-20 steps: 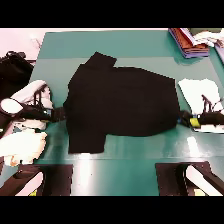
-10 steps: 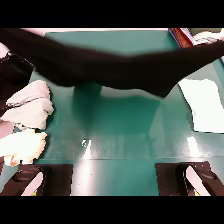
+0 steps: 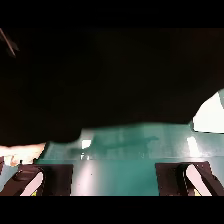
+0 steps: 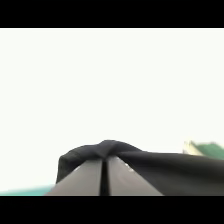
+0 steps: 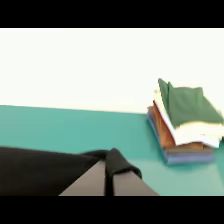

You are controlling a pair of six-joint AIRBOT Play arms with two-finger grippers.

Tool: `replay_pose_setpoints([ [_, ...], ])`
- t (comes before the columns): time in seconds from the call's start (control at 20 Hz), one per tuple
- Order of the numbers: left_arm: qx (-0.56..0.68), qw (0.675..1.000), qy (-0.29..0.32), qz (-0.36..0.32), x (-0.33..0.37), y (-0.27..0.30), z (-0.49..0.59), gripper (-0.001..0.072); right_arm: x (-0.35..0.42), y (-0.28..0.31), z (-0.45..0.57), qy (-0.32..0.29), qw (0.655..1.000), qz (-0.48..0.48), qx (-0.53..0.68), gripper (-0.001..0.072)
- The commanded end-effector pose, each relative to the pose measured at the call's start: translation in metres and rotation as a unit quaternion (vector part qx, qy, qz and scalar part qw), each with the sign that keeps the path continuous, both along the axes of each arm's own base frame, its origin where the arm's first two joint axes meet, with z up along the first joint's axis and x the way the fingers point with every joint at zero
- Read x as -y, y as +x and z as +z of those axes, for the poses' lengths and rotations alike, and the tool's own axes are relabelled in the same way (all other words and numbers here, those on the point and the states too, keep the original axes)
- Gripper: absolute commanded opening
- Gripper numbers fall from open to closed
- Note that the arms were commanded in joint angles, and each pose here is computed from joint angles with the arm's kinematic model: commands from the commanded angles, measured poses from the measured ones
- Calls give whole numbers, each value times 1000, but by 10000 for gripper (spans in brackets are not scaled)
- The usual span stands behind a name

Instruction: Fold the shirts.

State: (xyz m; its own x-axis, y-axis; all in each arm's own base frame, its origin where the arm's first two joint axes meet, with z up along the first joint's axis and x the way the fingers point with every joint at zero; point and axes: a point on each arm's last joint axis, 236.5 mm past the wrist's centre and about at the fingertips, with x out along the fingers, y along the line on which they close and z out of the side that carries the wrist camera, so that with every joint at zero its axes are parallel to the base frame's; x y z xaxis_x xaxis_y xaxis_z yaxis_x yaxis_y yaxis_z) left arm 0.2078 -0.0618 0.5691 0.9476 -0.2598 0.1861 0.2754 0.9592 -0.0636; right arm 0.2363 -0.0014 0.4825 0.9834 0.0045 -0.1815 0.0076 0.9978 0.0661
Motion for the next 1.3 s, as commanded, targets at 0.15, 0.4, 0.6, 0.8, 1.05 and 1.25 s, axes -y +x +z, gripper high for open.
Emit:
replay_pose_setpoints([
  [0.15, -348, 935, -14, -62, 24, 163, -221, 21, 23, 74, -149, 112, 970, 42, -214, 20],
  [0.4, -535, 842, -26, -59, 22, 231, -394, 22, 27, 131, -325, 105, 888, 47, -446, 20],
  [0.6, -588, 807, -45, -46, 19, 277, -480, 21, 22, 185, -410, 116, 855, 56, -503, 20],
  [0.8, -562, 822, -89, -30, 18, 323, -514, 21, 19, 242, -436, 112, 858, 66, -497, 20],
  [1.05, -581, 812, -43, -39, 14, 317, -537, 21, 25, 255, -432, 101, 862, 64, -493, 20],
  [1.25, -608, 791, -12, -62, 17, 298, -554, 22, 32, 220, -460, 97, 845, 44, -524, 20],
])
